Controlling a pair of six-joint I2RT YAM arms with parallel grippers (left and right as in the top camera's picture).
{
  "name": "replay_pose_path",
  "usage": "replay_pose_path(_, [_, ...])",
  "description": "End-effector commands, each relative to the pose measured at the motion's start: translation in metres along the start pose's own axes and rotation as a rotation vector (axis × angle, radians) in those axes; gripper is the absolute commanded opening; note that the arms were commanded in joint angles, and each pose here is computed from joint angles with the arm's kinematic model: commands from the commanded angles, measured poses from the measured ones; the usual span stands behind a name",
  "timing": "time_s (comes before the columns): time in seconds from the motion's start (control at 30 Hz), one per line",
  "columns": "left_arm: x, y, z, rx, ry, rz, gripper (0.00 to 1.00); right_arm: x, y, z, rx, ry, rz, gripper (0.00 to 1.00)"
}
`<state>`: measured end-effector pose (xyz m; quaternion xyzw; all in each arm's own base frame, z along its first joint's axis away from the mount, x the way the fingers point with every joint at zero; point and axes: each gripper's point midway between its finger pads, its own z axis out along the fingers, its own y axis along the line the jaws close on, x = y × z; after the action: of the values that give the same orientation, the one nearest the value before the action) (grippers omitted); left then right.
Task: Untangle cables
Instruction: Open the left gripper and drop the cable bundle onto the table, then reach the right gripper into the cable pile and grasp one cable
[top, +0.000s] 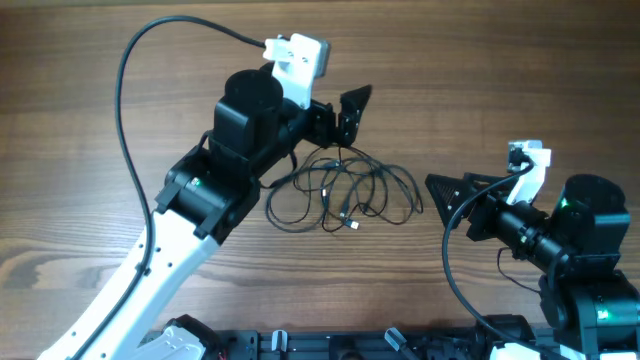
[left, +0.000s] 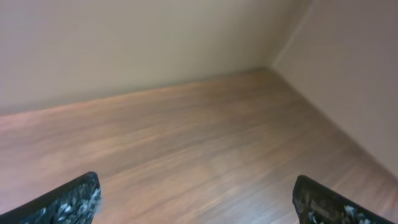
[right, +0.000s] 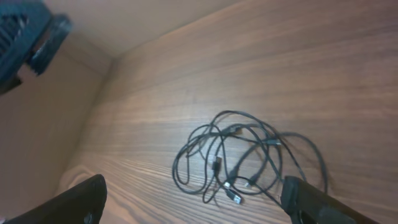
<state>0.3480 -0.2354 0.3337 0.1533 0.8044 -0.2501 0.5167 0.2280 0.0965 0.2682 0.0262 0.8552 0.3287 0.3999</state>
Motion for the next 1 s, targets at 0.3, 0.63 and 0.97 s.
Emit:
replay_pose_path(0.3, [0.069, 0.083, -0.043, -0.417, 0.261, -0.180, 1.00, 0.005, -0.021, 0.004, 0.101, 0.036, -0.133, 1.00])
replay_pose_path(0.63, [0.086, 0.111, -0.077, -0.422, 0.364, -0.218, 1.00, 0.029, -0.051, 0.053, 0.079, 0.282, -0.225, 1.00])
replay_pose_path(0.97, [0.090, 0.113, -0.081, -0.435, 0.382, -0.226, 1.00, 0.078, -0.062, 0.109, -0.126, 0.559, -0.133, 1.00])
